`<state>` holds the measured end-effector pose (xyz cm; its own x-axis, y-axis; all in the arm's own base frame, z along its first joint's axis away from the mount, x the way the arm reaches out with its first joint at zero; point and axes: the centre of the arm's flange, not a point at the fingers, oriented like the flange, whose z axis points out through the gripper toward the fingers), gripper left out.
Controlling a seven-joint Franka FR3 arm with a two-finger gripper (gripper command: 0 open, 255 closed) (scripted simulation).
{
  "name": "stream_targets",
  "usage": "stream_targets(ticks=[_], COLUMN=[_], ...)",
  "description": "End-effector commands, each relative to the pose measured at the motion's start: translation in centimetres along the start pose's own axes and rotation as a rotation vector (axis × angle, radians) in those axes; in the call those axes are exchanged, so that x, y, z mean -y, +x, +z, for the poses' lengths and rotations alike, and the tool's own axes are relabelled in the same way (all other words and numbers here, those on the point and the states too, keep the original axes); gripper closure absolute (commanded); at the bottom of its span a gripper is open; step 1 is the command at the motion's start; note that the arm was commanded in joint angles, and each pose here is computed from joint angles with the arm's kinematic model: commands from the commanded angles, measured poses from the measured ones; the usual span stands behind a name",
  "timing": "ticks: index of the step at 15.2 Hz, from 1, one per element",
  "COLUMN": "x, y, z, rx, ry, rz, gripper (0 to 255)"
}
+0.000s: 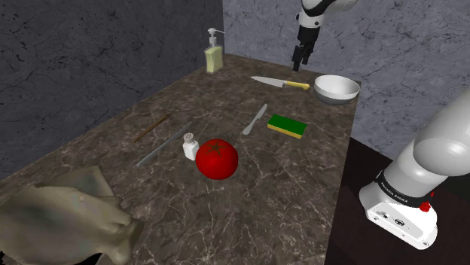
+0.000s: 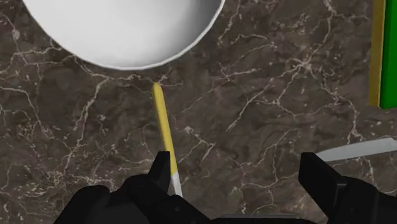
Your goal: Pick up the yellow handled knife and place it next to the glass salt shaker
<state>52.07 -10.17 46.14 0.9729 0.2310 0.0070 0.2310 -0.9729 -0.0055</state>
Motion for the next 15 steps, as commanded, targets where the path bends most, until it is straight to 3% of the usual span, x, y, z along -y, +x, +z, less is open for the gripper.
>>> stream_targets(ticks=[1,11,15], x=[-1.1,-5.2,-5.2], y=[1.9,11.5,11.4], z=[1.8,9.6,11.7], rx=[0.005,0.028,0.028], ry=[-0.001,-0.005,-0.005], rz=[-0.025,-0.141,-0.141], gripper=[0,0,0])
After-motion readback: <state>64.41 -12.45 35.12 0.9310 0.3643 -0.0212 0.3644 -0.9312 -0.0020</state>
